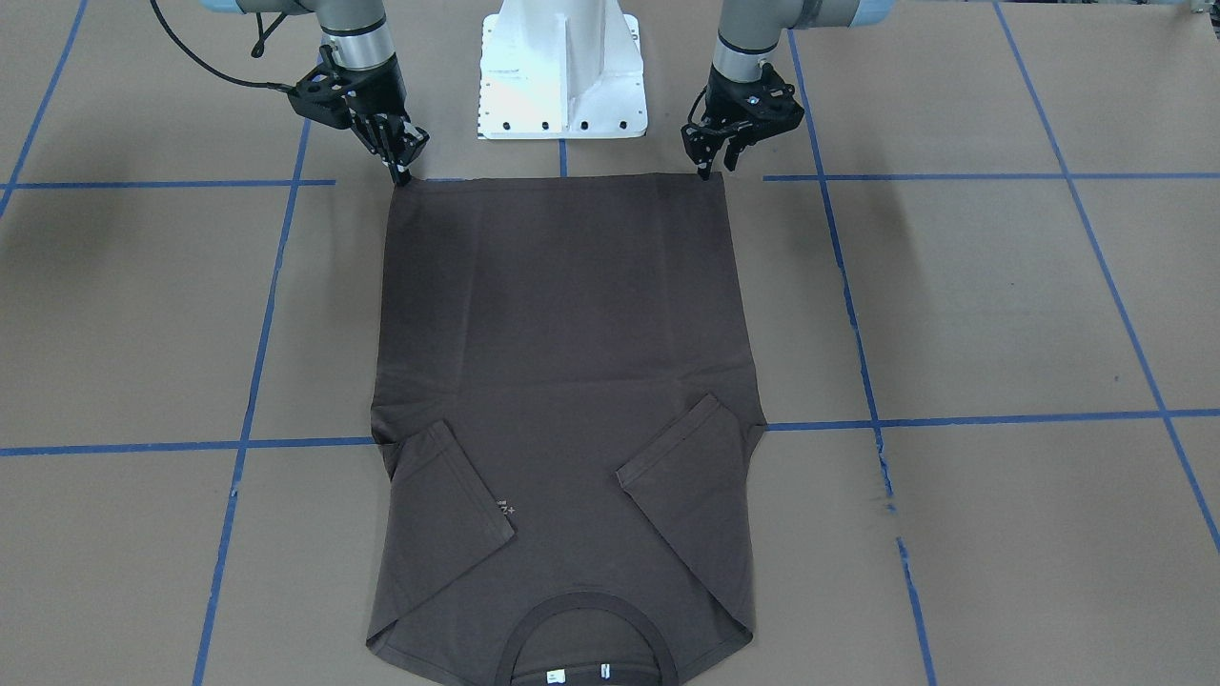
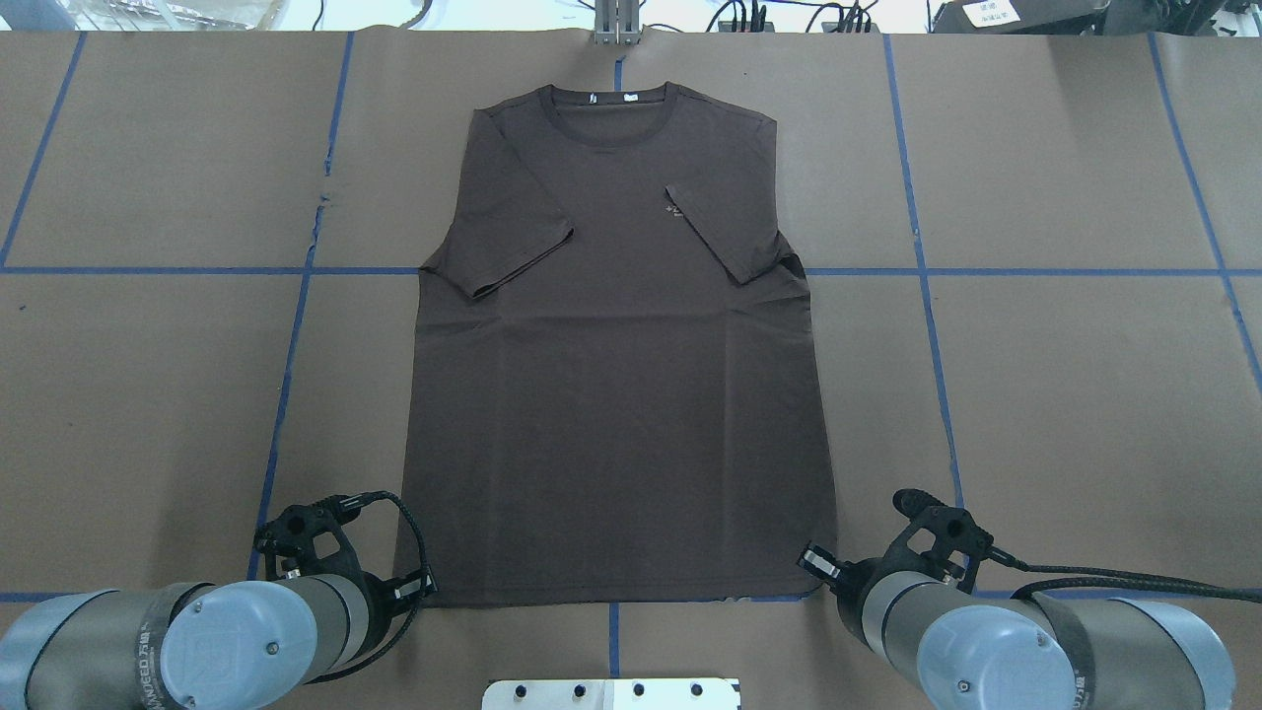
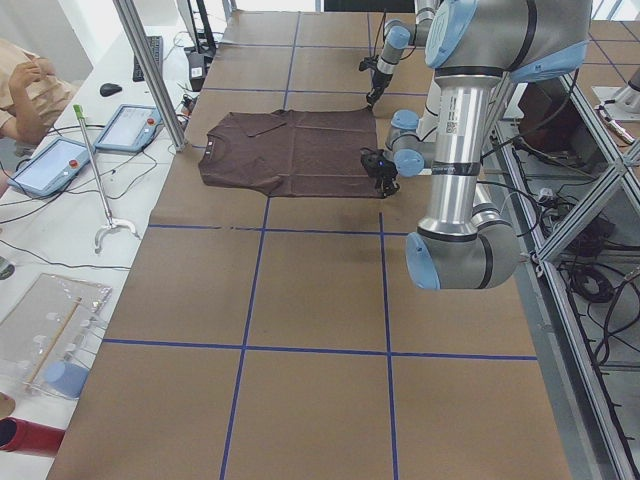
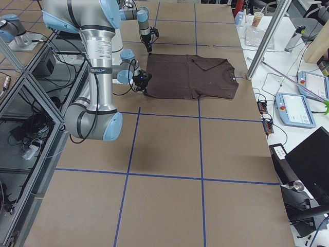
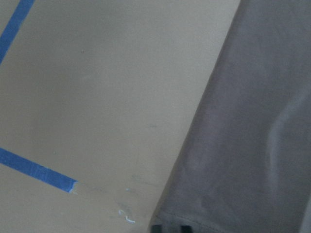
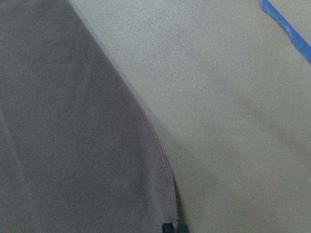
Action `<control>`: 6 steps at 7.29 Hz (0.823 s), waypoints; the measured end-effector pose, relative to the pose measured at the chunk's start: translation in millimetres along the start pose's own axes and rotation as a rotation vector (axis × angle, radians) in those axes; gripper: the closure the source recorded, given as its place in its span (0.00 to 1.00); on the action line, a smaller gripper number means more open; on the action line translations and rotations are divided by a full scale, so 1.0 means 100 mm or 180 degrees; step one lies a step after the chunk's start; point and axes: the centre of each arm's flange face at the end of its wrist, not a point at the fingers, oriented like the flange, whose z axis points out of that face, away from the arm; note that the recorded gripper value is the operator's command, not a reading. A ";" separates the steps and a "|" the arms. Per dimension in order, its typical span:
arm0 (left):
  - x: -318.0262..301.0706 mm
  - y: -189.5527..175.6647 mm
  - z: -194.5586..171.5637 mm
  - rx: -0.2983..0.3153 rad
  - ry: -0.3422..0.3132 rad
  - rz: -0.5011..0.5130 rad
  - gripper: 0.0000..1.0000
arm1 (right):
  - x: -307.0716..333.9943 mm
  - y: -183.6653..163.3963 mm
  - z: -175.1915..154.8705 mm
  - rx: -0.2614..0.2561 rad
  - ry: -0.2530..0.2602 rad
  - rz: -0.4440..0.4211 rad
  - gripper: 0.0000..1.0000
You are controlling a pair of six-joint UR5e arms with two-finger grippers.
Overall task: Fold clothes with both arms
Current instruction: 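Grasp both hem corners with the left and right grippers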
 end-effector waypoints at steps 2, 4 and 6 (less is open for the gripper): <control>-0.01 0.00 0.03 0.0012 -0.0019 0.0003 0.37 | 0.00 0.00 0.00 0.0000 0.0000 0.0000 1.00; -0.02 0.00 0.07 0.0019 -0.0038 0.0005 0.42 | 0.00 0.00 0.00 0.0000 0.0001 0.0000 1.00; -0.02 0.00 0.09 0.0016 -0.0044 0.0007 0.93 | 0.00 0.00 0.00 0.0000 0.0000 0.0000 1.00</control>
